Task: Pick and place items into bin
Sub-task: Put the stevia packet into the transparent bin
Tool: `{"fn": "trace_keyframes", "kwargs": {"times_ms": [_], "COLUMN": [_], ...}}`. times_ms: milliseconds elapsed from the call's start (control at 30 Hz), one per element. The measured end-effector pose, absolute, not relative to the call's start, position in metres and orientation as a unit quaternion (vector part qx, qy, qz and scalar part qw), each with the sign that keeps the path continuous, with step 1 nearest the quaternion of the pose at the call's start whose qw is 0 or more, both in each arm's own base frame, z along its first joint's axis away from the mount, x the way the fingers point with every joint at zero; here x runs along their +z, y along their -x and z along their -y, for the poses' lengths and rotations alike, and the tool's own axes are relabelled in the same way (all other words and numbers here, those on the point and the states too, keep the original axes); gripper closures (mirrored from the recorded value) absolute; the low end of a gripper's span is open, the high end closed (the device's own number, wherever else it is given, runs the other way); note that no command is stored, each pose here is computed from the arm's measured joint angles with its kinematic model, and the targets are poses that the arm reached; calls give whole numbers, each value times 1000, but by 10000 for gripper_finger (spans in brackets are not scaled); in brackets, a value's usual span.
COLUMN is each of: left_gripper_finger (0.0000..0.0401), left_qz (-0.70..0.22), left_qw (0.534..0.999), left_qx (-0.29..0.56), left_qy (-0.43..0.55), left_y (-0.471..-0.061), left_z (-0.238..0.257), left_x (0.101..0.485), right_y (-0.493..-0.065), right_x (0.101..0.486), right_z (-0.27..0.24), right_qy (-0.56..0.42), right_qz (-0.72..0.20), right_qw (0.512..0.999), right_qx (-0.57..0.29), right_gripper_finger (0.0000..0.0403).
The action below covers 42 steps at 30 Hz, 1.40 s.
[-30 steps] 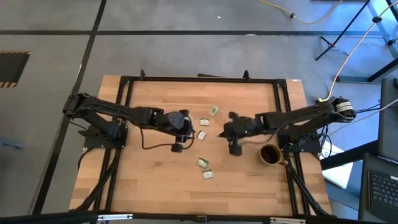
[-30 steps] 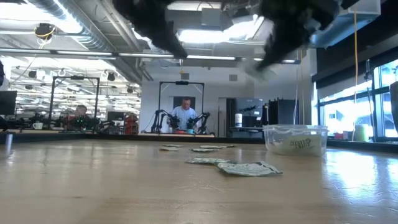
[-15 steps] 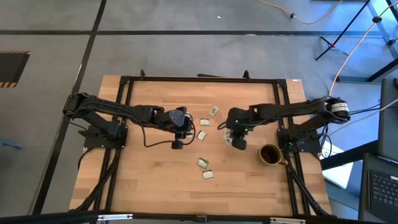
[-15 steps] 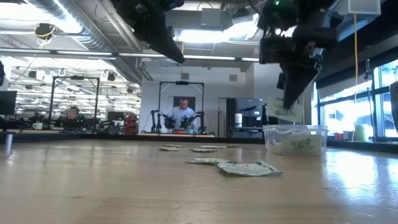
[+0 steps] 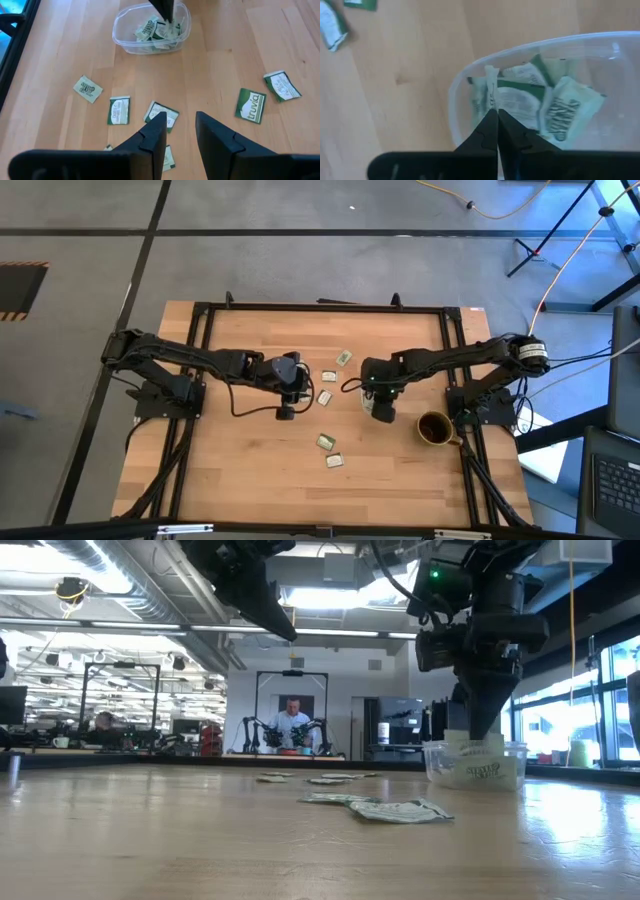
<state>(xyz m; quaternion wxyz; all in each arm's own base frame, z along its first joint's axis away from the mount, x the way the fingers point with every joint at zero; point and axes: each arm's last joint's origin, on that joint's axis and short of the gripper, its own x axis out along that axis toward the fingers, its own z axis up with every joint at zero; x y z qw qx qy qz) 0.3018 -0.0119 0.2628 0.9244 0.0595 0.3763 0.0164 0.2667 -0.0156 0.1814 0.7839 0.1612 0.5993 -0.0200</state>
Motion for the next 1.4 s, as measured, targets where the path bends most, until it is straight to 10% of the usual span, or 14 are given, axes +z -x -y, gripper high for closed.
{"fn": "trace_keyframes", "kwargs": {"times_ms": [600,1400], "left_gripper_finger": [303,317], "left_qz": [-425,-567], "left_qw": [902,820], "left_qx": [22,38], "left_qy": [-69,-63], "left_y": [-317,-342], "left_z": [10,-15], "left_x": [232,134], "right_y": [-262,-258], "right_x": [184,193], "right_z": [27,28], "right_qy": [-64,-56], "right_qz": [-585,-566], "right_qw": [784,792], "right_qx": [-198,-221], "right_gripper_finger": [289,285]}}
